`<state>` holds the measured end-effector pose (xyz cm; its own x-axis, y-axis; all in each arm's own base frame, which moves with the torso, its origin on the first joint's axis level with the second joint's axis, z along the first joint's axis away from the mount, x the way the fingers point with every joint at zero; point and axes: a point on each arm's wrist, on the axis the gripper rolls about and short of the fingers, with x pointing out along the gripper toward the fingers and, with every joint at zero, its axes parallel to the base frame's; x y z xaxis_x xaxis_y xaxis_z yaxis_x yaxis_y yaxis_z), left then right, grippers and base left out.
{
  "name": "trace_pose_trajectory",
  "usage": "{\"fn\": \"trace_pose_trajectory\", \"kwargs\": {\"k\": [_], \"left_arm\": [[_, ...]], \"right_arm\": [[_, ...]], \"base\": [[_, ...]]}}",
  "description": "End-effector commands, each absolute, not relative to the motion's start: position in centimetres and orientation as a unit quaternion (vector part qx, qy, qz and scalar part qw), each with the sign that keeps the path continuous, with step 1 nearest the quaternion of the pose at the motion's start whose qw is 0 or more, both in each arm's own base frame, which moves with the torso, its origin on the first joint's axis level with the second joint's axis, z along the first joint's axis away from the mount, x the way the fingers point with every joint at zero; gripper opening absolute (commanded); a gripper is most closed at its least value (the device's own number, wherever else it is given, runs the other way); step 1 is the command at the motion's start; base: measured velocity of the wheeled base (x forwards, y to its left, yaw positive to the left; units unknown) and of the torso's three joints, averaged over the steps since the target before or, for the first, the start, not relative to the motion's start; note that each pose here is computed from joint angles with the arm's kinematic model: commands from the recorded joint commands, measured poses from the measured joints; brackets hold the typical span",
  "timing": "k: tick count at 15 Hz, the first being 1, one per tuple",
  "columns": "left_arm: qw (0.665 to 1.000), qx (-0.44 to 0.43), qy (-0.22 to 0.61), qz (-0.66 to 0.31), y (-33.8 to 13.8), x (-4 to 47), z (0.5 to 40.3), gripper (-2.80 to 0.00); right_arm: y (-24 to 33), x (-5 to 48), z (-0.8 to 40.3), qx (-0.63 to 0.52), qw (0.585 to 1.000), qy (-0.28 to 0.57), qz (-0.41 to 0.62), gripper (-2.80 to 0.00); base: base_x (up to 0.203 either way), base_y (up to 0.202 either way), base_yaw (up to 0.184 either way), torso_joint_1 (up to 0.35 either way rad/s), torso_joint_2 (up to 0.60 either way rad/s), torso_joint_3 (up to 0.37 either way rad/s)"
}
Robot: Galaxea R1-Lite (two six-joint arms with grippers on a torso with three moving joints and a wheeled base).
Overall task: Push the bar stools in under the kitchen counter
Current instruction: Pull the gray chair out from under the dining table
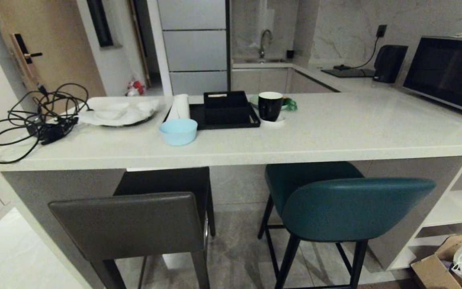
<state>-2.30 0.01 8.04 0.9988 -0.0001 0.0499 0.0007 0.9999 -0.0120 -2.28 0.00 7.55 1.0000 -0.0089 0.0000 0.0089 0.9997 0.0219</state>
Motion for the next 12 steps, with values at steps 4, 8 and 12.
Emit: {"fn": "trace_pose_trajectory", "kwargs": {"k": [4, 8, 12], "left_arm": [[1.000, -0.006, -0.016, 0.000, 0.01, -2.15, 7.56, -2.80], [1.000, -0.006, -0.016, 0.000, 0.01, -2.15, 7.56, -2.80], [1.000, -0.006, -0.016, 0.000, 0.01, -2.15, 7.56, -2.80]], "right_arm": [[0.00, -2.28, 7.55, 0.011, 1.000, 0.000, -0.005, -2.80], [0.00, -2.28, 7.55, 0.011, 1.000, 0.000, -0.005, -2.80], [0.00, -2.28, 7.55, 0.011, 1.000, 0.000, -0.005, -2.80]], "base": [[0.000, 0.000, 0.000, -0.203, 0.49, 0.284], [0.000, 0.000, 0.000, -0.186, 0.48, 0.288], [0.000, 0.000, 0.000, -0.170, 0.46, 0.298]]}}
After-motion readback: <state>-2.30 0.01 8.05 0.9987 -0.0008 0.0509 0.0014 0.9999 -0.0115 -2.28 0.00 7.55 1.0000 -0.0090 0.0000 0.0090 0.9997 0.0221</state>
